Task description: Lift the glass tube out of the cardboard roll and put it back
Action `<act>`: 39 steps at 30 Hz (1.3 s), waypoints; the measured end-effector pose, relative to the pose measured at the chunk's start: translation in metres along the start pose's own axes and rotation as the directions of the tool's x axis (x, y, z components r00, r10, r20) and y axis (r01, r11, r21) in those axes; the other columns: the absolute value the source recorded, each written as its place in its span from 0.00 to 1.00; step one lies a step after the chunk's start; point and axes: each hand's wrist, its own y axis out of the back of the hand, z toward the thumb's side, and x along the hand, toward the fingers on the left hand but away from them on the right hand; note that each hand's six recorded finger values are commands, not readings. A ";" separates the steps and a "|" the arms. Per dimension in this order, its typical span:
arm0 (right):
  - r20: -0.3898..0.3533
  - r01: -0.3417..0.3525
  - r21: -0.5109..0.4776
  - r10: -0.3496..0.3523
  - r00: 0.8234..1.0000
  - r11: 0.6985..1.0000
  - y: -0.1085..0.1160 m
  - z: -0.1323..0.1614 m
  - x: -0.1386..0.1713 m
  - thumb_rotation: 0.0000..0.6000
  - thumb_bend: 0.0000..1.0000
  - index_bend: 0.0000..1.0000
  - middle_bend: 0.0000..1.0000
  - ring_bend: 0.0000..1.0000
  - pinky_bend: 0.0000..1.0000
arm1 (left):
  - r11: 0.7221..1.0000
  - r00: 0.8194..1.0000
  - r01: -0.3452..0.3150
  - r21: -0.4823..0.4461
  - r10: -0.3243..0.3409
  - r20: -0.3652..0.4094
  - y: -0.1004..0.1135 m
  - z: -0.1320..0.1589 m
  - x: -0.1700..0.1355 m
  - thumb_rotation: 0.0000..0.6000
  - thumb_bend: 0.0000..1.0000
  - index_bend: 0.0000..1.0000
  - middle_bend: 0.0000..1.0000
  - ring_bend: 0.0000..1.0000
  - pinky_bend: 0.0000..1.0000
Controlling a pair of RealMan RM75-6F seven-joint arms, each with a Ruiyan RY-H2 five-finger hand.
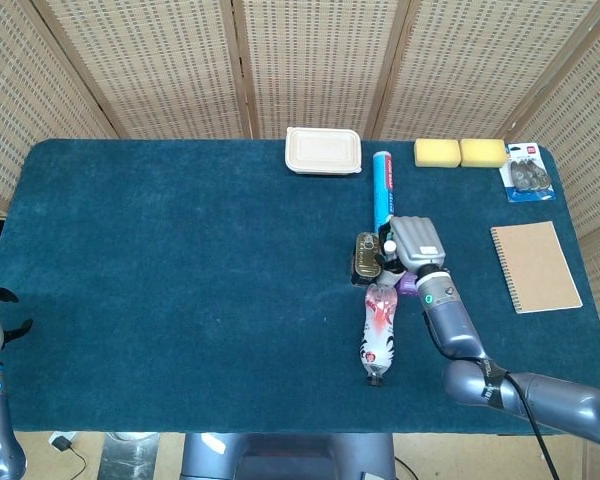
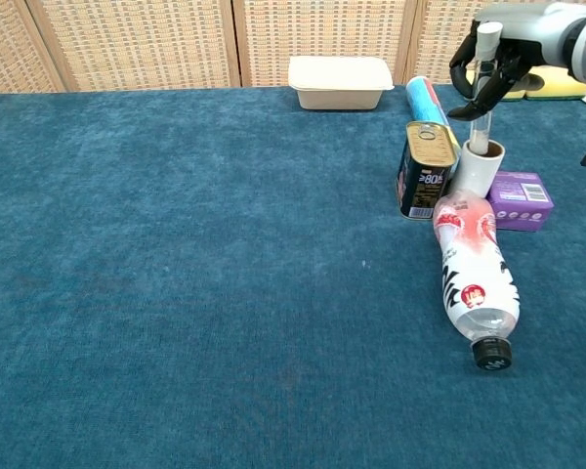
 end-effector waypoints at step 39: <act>-0.041 0.019 -0.035 -0.021 0.999 0.999 0.010 0.001 0.004 1.00 0.28 0.62 0.65 0.63 0.65 | 1.000 1.000 0.000 0.000 0.000 0.000 0.000 0.000 0.000 1.00 0.15 0.47 0.43 0.24 0.33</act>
